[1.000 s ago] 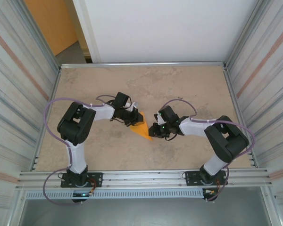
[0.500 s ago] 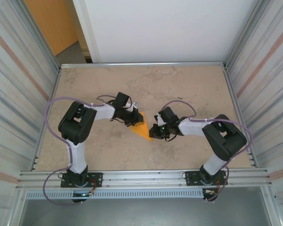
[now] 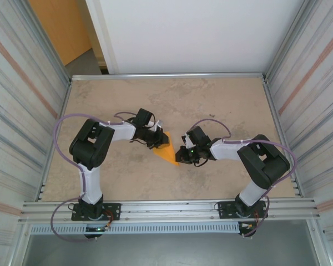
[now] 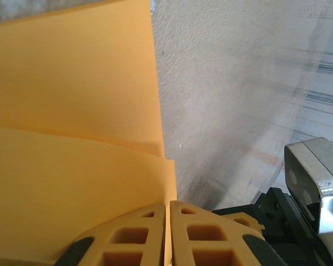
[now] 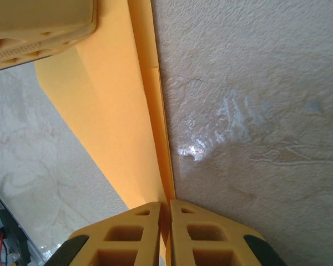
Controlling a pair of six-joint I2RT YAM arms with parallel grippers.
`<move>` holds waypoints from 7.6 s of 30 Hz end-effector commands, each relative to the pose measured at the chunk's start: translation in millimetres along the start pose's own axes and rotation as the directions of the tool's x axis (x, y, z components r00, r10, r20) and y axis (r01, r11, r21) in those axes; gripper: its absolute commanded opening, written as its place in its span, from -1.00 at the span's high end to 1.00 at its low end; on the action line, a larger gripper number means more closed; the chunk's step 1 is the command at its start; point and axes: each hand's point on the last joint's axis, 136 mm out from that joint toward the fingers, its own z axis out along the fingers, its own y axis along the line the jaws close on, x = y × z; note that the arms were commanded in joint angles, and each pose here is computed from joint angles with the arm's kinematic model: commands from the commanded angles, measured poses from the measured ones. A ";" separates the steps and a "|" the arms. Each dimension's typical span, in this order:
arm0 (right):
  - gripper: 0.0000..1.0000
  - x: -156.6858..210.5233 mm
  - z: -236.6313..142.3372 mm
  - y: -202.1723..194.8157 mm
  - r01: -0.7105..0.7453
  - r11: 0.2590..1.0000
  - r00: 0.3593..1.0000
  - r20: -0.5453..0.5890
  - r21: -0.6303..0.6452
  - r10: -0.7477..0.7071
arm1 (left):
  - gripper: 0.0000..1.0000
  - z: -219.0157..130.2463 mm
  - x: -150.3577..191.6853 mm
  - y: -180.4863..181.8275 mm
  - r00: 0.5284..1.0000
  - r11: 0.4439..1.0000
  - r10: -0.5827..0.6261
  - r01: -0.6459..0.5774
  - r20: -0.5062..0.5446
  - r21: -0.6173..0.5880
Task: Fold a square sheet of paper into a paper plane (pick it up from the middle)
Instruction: Fourth fold the wing at the center of the table, then turn over the paper at the center of the table.
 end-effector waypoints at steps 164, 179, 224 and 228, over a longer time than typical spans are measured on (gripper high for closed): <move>0.90 53.4 24.3 -83.1 -0.157 0.903 0.951 -0.184 0.400 0.247 | 0.81 -19.5 -23.4 69.4 0.986 0.950 0.147 -0.119 0.078 -0.289; 0.88 46.1 26.3 -70.8 -0.187 0.918 0.953 -0.164 0.349 0.256 | 0.81 -74.1 -86.0 97.1 0.968 0.948 0.098 -0.019 0.232 -0.319; 0.94 -90.8 -0.1 43.0 0.169 0.983 0.984 0.076 -0.071 -0.164 | -0.78 -127.0 -53.0 9.3 0.911 0.999 0.026 -0.040 0.411 0.028; 0.98 -101.4 -22.1 57.1 0.190 0.977 0.972 0.160 -0.099 -0.172 | -0.76 -131.5 -52.2 -7.2 0.911 0.993 0.049 -0.089 0.409 0.079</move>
